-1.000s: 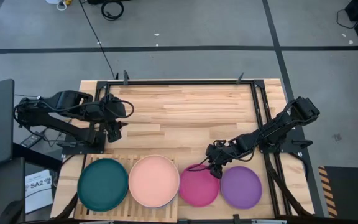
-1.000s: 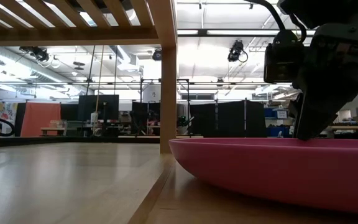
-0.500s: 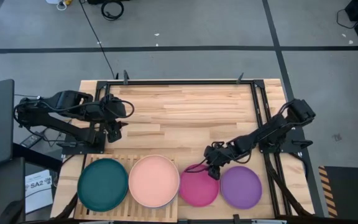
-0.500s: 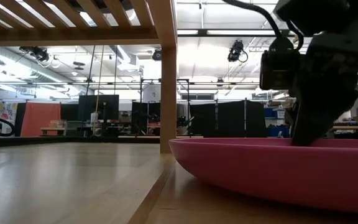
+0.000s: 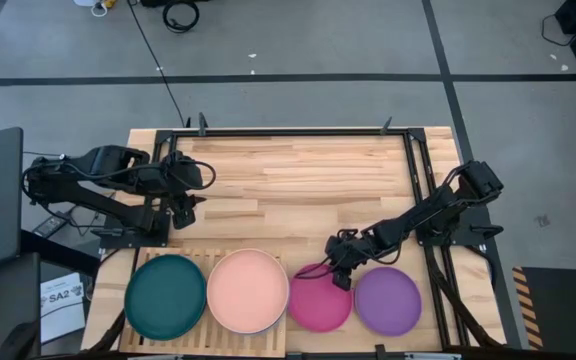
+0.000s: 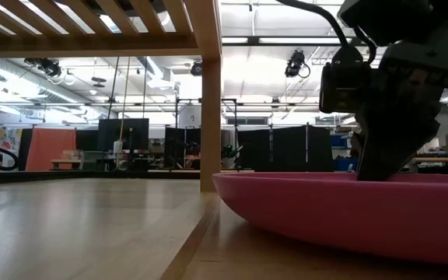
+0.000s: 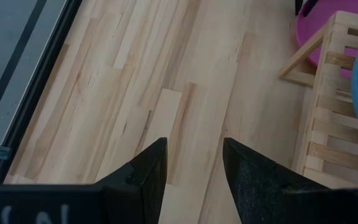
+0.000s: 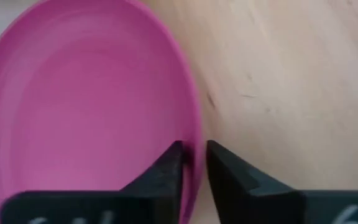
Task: Place and stack plates onto a shelf
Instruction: Stack the pink plate on top of the light orange plate on the shelf
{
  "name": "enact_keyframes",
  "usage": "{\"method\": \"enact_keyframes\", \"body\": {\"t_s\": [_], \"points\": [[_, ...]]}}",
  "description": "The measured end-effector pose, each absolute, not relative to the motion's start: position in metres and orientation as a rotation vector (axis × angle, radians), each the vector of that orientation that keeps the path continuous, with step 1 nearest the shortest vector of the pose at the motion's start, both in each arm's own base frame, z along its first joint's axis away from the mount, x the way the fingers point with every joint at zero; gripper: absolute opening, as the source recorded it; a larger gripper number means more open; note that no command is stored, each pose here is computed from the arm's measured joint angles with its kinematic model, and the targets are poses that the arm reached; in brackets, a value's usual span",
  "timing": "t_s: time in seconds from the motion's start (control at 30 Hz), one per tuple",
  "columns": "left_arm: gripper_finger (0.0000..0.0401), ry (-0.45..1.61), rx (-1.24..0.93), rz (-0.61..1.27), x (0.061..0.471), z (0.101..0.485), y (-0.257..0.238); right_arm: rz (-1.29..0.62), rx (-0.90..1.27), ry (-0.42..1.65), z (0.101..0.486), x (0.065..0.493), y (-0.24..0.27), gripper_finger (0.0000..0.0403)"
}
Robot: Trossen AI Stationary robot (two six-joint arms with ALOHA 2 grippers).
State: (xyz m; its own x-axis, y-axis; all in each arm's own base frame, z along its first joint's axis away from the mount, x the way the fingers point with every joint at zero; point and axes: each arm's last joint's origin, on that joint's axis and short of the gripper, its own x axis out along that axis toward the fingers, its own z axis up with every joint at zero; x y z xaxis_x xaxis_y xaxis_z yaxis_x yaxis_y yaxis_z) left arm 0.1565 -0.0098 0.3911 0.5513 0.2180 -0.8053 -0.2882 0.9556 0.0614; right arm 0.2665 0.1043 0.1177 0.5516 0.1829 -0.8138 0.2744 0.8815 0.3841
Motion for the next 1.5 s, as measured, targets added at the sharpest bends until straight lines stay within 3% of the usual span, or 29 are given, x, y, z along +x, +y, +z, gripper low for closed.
{"method": "enact_keyframes", "body": {"t_s": [0.2, 0.4, 0.87, 1.27, 1.5], "points": [[0.0162, 0.941, -0.081, 0.300, 0.156, 0.391, -0.010, -0.050, 0.521, 0.987, 0.119, 0.269, 0.103, 0.0014], [0.0162, 0.941, -0.080, 0.299, 0.156, 0.391, -0.010, -0.077, 0.531, 0.973, 0.124, 0.270, 0.092, 0.0029], [0.0162, 0.941, -0.080, 0.299, 0.156, 0.391, -0.010, -0.237, 0.420, 0.894, 0.169, 0.258, 0.022, 0.0020], [0.0162, 0.770, -0.065, 0.295, 0.172, 0.401, -0.011, -0.591, 0.232, 0.571, 0.231, 0.250, -0.054, 0.0017], [0.0162, 0.648, 0.005, 0.492, 0.194, 0.404, -0.004, -0.687, 0.223, 0.326, 0.257, 0.266, -0.075, 0.0018]]}}
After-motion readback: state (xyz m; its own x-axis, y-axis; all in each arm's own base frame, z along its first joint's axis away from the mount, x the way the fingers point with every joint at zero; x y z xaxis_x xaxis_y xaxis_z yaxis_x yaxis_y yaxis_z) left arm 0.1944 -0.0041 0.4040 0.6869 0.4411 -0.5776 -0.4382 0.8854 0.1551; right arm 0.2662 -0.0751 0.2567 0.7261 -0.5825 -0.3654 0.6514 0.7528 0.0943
